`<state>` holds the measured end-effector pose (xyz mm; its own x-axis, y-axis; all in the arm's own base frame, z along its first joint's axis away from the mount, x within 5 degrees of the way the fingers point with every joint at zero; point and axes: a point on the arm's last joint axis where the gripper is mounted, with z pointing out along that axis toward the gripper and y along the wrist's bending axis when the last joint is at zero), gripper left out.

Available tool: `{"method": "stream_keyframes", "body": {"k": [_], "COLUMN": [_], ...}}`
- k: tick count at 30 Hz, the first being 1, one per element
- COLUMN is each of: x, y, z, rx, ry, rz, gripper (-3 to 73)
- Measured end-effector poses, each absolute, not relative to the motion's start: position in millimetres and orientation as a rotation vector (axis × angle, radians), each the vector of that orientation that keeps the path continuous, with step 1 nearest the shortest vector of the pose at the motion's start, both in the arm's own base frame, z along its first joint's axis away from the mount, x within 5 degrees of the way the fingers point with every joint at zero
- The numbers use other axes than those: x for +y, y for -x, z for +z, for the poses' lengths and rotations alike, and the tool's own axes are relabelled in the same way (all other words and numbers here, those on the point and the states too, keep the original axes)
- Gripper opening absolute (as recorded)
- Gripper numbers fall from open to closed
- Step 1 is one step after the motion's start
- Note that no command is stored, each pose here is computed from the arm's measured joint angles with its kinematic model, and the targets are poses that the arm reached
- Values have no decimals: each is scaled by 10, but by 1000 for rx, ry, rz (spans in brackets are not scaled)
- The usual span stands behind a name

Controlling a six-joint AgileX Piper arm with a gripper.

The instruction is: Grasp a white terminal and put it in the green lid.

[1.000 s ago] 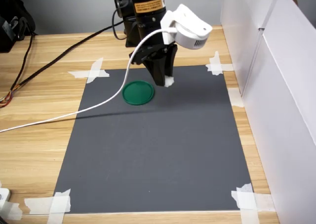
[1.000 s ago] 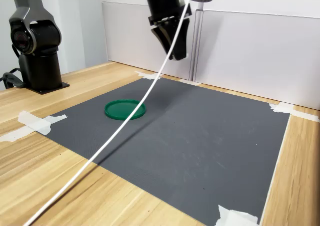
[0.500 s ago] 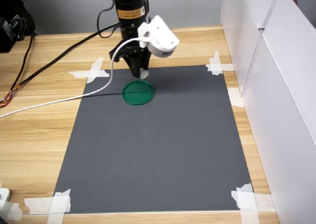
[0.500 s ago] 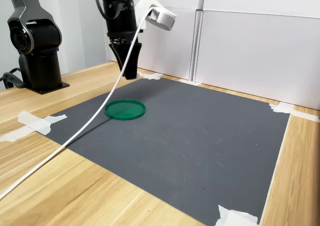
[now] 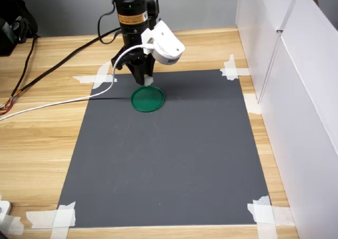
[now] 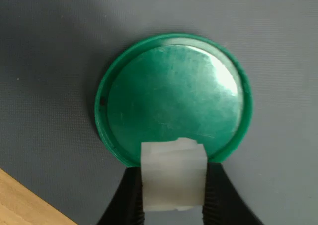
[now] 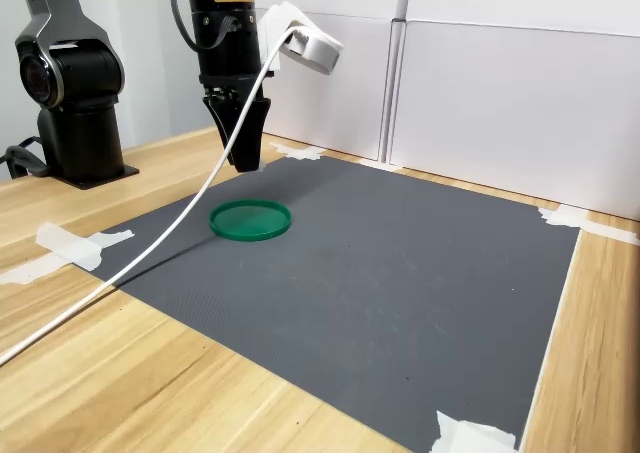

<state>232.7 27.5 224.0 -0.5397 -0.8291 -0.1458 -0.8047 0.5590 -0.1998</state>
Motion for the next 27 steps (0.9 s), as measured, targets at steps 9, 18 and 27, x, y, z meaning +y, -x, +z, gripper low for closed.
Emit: {"method": "stream_keyframes", "body": {"k": [9, 18, 27], "x": [247, 243, 243], "y": [-2406, -2433, -2432], "z": [2047, 2022, 2020], "rx": [2595, 2588, 2590], "ry": [1397, 1399, 1394], "rz": [-206, -218, -218], "gripper": [269, 269, 464]}}
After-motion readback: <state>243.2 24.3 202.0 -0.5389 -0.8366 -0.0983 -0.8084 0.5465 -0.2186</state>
